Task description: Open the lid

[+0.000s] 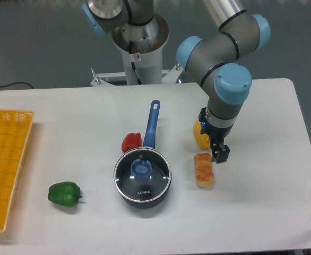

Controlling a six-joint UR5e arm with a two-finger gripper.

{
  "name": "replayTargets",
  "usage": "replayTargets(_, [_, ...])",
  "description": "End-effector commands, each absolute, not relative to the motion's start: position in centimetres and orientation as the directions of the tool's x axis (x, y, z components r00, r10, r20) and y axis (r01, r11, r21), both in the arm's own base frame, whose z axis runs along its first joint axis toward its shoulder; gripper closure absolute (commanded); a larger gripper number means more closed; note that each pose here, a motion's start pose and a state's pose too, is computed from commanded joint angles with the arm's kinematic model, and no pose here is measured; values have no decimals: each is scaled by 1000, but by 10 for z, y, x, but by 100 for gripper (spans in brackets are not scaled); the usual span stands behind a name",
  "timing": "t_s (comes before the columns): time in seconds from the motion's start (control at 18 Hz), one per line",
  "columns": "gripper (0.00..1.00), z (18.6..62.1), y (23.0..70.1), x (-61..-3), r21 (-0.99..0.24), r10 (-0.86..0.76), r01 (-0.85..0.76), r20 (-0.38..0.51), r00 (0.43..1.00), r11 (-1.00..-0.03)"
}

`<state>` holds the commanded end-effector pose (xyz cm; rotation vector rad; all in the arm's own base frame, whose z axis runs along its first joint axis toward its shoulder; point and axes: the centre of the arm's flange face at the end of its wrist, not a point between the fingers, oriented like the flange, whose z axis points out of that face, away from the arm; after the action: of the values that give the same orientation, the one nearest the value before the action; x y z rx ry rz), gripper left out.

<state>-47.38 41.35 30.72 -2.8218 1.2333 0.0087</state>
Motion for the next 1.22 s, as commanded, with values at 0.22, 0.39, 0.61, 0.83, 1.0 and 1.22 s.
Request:
replayTargets(0.22, [0, 308, 417, -471, -54, -735, -736, -38, 677, -675])
replayTargets(0.39, [0, 308, 413, -470, -56, -729, -729, -35, 684, -682])
replayTargets(0.61, [0, 308, 411, -470, -54, -721, -722, -33, 692, -690])
replayTargets(0.83, [0, 307, 412, -467, -61, -678, -678, -28, 735, -732])
replayTargets(1.0, [0, 311, 412, -463, -73, -676, -677, -43, 735, -732])
replayTargets(1.22, [0, 338, 413, -454, -68, -609, -614, -83, 789, -787])
